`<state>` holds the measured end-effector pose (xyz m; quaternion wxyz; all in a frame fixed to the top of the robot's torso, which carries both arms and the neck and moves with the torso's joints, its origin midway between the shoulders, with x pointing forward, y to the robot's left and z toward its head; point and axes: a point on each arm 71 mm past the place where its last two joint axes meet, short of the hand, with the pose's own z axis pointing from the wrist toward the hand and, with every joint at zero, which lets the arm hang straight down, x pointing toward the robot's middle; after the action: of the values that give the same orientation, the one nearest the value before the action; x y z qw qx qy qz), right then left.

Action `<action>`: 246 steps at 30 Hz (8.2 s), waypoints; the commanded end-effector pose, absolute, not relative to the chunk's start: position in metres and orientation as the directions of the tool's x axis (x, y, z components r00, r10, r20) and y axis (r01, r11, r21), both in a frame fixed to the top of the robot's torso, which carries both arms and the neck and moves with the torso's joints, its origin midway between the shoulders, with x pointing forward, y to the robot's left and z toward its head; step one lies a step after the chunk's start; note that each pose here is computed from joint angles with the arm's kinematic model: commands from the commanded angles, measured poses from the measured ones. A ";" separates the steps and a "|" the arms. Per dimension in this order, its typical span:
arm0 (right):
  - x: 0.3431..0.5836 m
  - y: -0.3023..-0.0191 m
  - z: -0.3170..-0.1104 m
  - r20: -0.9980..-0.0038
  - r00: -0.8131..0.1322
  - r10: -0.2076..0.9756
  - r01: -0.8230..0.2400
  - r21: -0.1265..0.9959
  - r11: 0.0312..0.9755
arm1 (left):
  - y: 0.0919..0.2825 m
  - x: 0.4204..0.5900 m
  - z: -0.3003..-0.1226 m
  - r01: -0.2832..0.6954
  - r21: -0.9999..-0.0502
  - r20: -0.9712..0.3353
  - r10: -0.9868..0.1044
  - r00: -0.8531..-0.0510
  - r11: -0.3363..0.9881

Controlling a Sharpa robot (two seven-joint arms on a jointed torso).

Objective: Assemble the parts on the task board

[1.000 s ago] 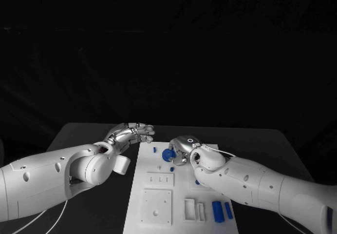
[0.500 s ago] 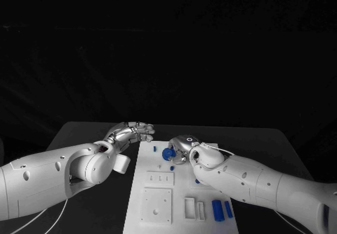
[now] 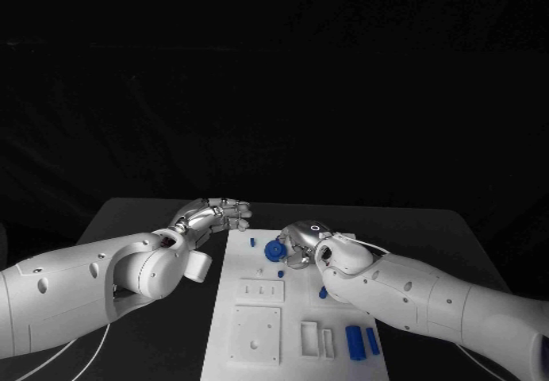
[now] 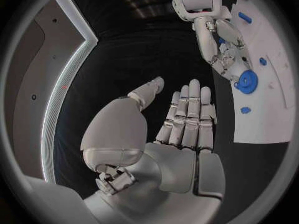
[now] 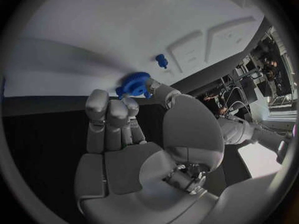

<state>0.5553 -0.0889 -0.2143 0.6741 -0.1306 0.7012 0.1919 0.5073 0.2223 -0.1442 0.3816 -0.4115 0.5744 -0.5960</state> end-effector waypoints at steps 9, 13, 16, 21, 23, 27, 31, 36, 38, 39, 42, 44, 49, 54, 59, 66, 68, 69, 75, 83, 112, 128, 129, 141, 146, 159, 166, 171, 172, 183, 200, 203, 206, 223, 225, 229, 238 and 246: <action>0.554 -0.099 -0.222 -0.994 -0.079 0.072 -0.409 0.098 0.907 | 0.222 0.507 -0.142 -0.004 -0.998 0.054 -0.925 -0.376 -0.056; 0.552 -0.102 -0.221 -0.994 -0.064 0.088 -0.413 0.107 0.905 | 0.223 0.507 -0.142 -0.004 -0.998 0.053 -0.925 -0.375 -0.056; 0.550 -0.104 -0.219 -0.992 -0.055 0.115 -0.415 0.128 0.901 | 0.224 0.507 -0.142 -0.004 -0.998 0.053 -0.927 -0.372 -0.055; 0.546 -0.116 -0.210 -0.982 -0.004 0.189 -0.433 0.172 0.885 | 0.225 0.506 -0.142 -0.004 -0.998 0.053 -0.927 -0.371 -0.055; 0.545 -0.123 -0.204 -0.972 0.014 0.235 -0.438 0.205 0.875 | 0.227 0.507 -0.142 -0.003 -0.999 0.052 -0.929 -0.367 -0.054; 0.546 -0.144 -0.186 -0.950 0.016 0.313 -0.461 0.270 0.845 | 0.232 0.507 -0.142 0.000 -0.999 0.049 -0.933 -0.357 -0.052; 0.549 -0.174 -0.174 -0.930 -0.020 0.367 -0.468 0.333 0.819 | 0.236 0.509 -0.142 0.002 -0.999 0.046 -0.936 -0.349 -0.050; 0.552 -0.215 -0.168 -0.917 -0.053 0.394 -0.453 0.374 0.809 | 0.240 0.511 -0.142 0.002 -0.999 0.044 -0.938 -0.344 -0.048; 0.555 -0.233 -0.168 -0.919 -0.059 0.390 -0.439 0.375 0.817 | 0.240 0.512 -0.143 0.003 -0.999 0.043 -0.939 -0.342 -0.047; 0.557 -0.241 -0.170 -0.922 -0.071 0.381 -0.430 0.373 0.822 | 0.240 0.512 -0.143 0.003 -0.999 0.043 -0.939 -0.341 -0.047; 0.563 -0.264 -0.175 -0.926 -0.098 0.364 -0.398 0.372 0.839 | 0.241 0.513 -0.143 0.004 -0.999 0.043 -0.939 -0.342 -0.047; 0.566 -0.273 -0.179 -0.928 -0.134 0.349 -0.376 0.373 0.848 | 0.241 0.513 -0.143 0.004 -0.999 0.043 -0.939 -0.341 -0.047; 0.572 -0.284 -0.183 -0.923 -0.149 0.355 -0.350 0.385 0.854 | 0.242 0.514 -0.143 0.003 -0.999 0.042 -0.940 -0.340 -0.045; 0.576 -0.285 -0.192 -0.924 -0.148 0.352 -0.332 0.382 0.862 | 0.241 0.515 -0.144 0.003 -0.999 0.042 -0.938 -0.343 -0.045; 0.578 -0.279 -0.202 -0.919 -0.162 0.361 -0.324 0.395 0.860 | 0.239 0.516 -0.144 0.003 -0.999 0.043 -0.936 -0.349 -0.047; 0.581 -0.274 -0.214 -0.914 -0.174 0.366 -0.307 0.403 0.862 | 0.236 0.516 -0.145 0.002 -0.999 0.044 -0.934 -0.355 -0.048; 0.582 -0.274 -0.215 -0.920 -0.170 0.354 -0.312 0.391 0.866 | 0.236 0.516 -0.145 -0.001 -0.999 0.044 -0.934 -0.353 -0.046; 0.582 -0.274 -0.215 -0.924 -0.169 0.342 -0.317 0.380 0.869 | 0.236 0.516 -0.145 0.000 -0.999 0.043 -0.935 -0.352 -0.046; 0.584 -0.273 -0.218 -0.924 -0.176 0.338 -0.311 0.378 0.872 | 0.237 0.515 -0.145 0.001 -0.999 0.041 -0.935 -0.353 -0.044; 0.586 -0.268 -0.221 -0.916 -0.166 0.366 -0.293 0.400 0.868 | 0.236 0.515 -0.145 0.001 -0.999 0.041 -0.934 -0.355 -0.045; 0.586 -0.260 -0.230 -0.913 -0.190 0.360 -0.288 0.402 0.869 | 0.237 0.514 -0.145 0.001 -0.999 0.039 -0.933 -0.357 -0.042; 0.586 -0.257 -0.230 -0.915 -0.177 0.364 -0.285 0.401 0.871 | 0.237 0.514 -0.145 0.001 -0.999 0.039 -0.933 -0.357 -0.042; 0.586 -0.257 -0.230 -0.915 -0.174 0.363 -0.285 0.400 0.871 | 0.237 0.514 -0.145 0.001 -0.999 0.039 -0.933 -0.357 -0.042; 0.583 -0.253 -0.226 -0.919 -0.132 0.371 -0.288 0.394 0.873 | 0.237 0.514 -0.145 -0.006 -1.000 0.025 -0.934 -0.356 -0.025; 0.579 -0.241 -0.212 -0.932 -0.098 0.348 -0.306 0.361 0.881 | 0.237 0.513 -0.148 -0.028 -0.998 -0.038 -0.928 -0.370 0.052; 0.557 -0.175 -0.176 -0.963 -0.072 0.261 -0.401 0.267 0.876 | 0.226 0.518 -0.161 -0.157 -0.950 -0.172 -0.874 -0.455 0.269; 0.540 -0.132 -0.171 -0.969 -0.099 0.227 -0.436 0.247 0.865 | 0.209 0.520 -0.165 -0.161 -0.921 -0.244 -0.847 -0.473 0.355; 0.530 -0.106 -0.167 -0.970 -0.095 0.223 -0.469 0.241 0.849 | 0.200 0.520 -0.167 -0.158 -0.901 -0.284 -0.824 -0.490 0.404; 0.529 -0.103 -0.167 -0.970 -0.096 0.222 -0.473 0.240 0.848 | 0.199 0.520 -0.168 -0.158 -0.899 -0.287 -0.822 -0.492 0.409; 0.512 -0.077 -0.170 -0.967 -0.107 0.230 -0.509 0.252 0.823 | 0.190 0.520 -0.171 -0.141 -0.874 -0.336 -0.788 -0.517 0.465; 0.501 -0.070 -0.170 -0.964 -0.109 0.240 -0.521 0.262 0.813 | 0.191 0.518 -0.175 -0.133 -0.842 -0.384 -0.753 -0.535 0.523; 0.500 -0.069 -0.170 -0.964 -0.110 0.241 -0.521 0.262 0.812 | 0.191 0.517 -0.176 -0.134 -0.838 -0.386 -0.749 -0.539 0.529; 0.500 -0.068 -0.170 -0.964 -0.111 0.241 -0.523 0.263 0.811 | 0.190 0.517 -0.176 -0.134 -0.834 -0.388 -0.743 -0.545 0.535; 0.499 -0.064 -0.171 -0.965 -0.119 0.232 -0.522 0.260 0.812 | 0.186 0.516 -0.180 -0.134 -0.823 -0.396 -0.726 -0.562 0.552; 0.499 -0.064 -0.171 -0.966 -0.119 0.231 -0.522 0.259 0.813 | 0.185 0.516 -0.181 -0.136 -0.821 -0.396 -0.725 -0.564 0.554; 0.499 -0.062 -0.171 -0.965 -0.122 0.231 -0.526 0.260 0.810 | 0.184 0.516 -0.182 -0.137 -0.820 -0.398 -0.726 -0.560 0.556; 0.495 -0.055 -0.171 -0.964 -0.131 0.230 -0.539 0.264 0.800 | 0.184 0.516 -0.181 -0.136 -0.822 -0.399 -0.728 -0.557 0.554; 0.495 -0.053 -0.171 -0.965 -0.133 0.228 -0.539 0.263 0.800 | 0.181 0.515 -0.182 -0.135 -0.825 -0.388 -0.723 -0.571 0.549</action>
<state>0.4959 -0.0552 -0.1700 0.6512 -0.1034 0.6900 0.2986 0.5164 0.1851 -0.1821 0.3844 -0.2760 0.7930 -0.3837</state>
